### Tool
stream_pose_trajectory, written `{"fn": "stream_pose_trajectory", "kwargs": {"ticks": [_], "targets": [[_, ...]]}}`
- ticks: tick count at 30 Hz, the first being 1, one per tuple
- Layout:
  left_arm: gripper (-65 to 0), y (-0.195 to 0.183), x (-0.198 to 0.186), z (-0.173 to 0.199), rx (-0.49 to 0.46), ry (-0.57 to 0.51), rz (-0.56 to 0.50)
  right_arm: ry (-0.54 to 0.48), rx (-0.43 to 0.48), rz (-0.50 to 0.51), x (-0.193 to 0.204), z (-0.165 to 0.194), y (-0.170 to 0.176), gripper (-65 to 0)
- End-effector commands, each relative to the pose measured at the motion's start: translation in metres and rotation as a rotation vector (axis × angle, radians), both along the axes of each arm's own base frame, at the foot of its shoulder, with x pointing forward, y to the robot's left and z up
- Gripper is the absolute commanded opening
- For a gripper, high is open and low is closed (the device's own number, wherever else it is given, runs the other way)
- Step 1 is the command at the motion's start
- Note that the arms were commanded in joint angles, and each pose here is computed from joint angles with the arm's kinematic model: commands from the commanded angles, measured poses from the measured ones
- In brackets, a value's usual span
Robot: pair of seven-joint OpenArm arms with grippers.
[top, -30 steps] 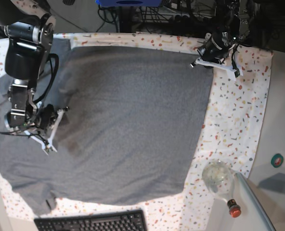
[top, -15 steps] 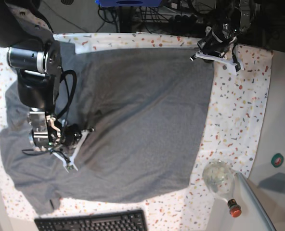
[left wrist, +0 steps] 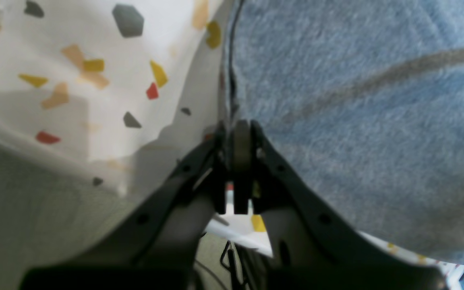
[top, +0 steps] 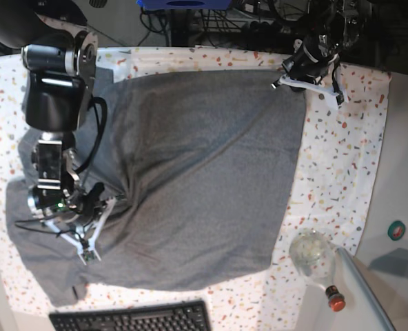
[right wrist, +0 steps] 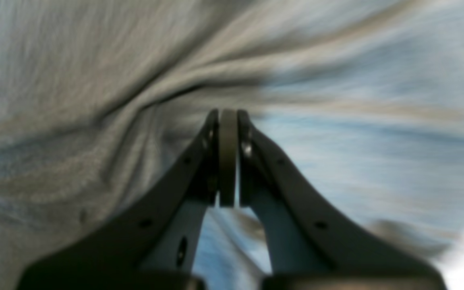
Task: Layout the t-shirt on the table in an organized manner, then fold the t-shirt properly
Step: 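Smooth the shirt surface with the right gripper, then grasp its edge, then pull the shirt edge apart with both grippers to stretch it taut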
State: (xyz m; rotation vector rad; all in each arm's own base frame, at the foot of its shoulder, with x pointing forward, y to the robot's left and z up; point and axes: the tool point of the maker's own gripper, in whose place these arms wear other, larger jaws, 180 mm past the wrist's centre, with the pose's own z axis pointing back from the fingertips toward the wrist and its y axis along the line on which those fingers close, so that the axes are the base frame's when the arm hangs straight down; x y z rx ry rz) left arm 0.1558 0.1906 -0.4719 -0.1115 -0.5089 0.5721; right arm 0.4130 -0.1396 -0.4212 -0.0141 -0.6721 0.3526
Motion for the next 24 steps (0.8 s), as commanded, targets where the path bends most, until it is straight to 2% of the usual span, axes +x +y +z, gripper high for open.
{"fn": "stream_pose_trajectory", "kwargs": {"ticks": [1, 3, 5, 6, 8, 9, 10, 12, 14, 17, 20, 24], "targets": [[-65.0, 0.004, 0.005, 0.006, 0.015, -0.026, -0.004, -0.098, -0.015, 0.005, 0.009, 0.034, -0.005, -65.0], [-65.0, 0.006, 0.006, 0.007, 0.018, -0.028, -0.002, -0.108, -0.092, -0.019, -0.018, 0.051, -0.024, -65.0], [-65.0, 0.008, 0.009, 0.008, 0.022, -0.035, 0.001, -0.068, -0.183, -0.06, -0.055, 0.058, -0.049, -65.0], [-65.0, 0.008, 0.011, 0.009, 0.023, -0.038, 0.001, -0.039, -0.225, -0.092, -0.075, 0.059, -0.066, -61.4], [-65.0, 0.009, 0.013, 0.009, 0.025, -0.042, 0.001, 0.004, -0.279, -0.184, -0.117, 0.063, -0.098, -45.6], [-65.0, 0.008, 0.015, 0.01, 0.023, -0.046, 0.001, 0.027, -0.29, -0.218, -0.138, 0.06, -0.108, -41.4], [-65.0, 0.008, 0.015, 0.01, 0.023, -0.047, 0.001, 0.048, -0.283, -0.229, -0.153, 0.054, -0.107, -41.3], [-65.0, 0.008, 0.016, 0.01, 0.023, -0.049, 0.001, 0.084, -0.264, -0.214, -0.178, 0.039, -0.098, -48.6], [-65.0, 0.009, 0.016, 0.011, 0.024, -0.05, 0.002, 0.107, -0.235, -0.196, -0.196, 0.023, -0.088, -65.0], [-65.0, 0.007, 0.025, 0.014, 0.02, -0.07, -0.001, 0.146, -0.176, -0.201, -0.207, 0.004, -0.072, -65.0], [-65.0, 0.007, 0.027, 0.014, 0.02, -0.07, 0.001, 0.229, -0.141, -0.195, -0.218, -0.024, -0.065, -65.0], [-65.0, 0.008, 0.026, 0.015, 0.022, -0.072, -0.001, 0.262, -0.095, -0.213, -0.213, -0.048, -0.065, -65.0]]}}
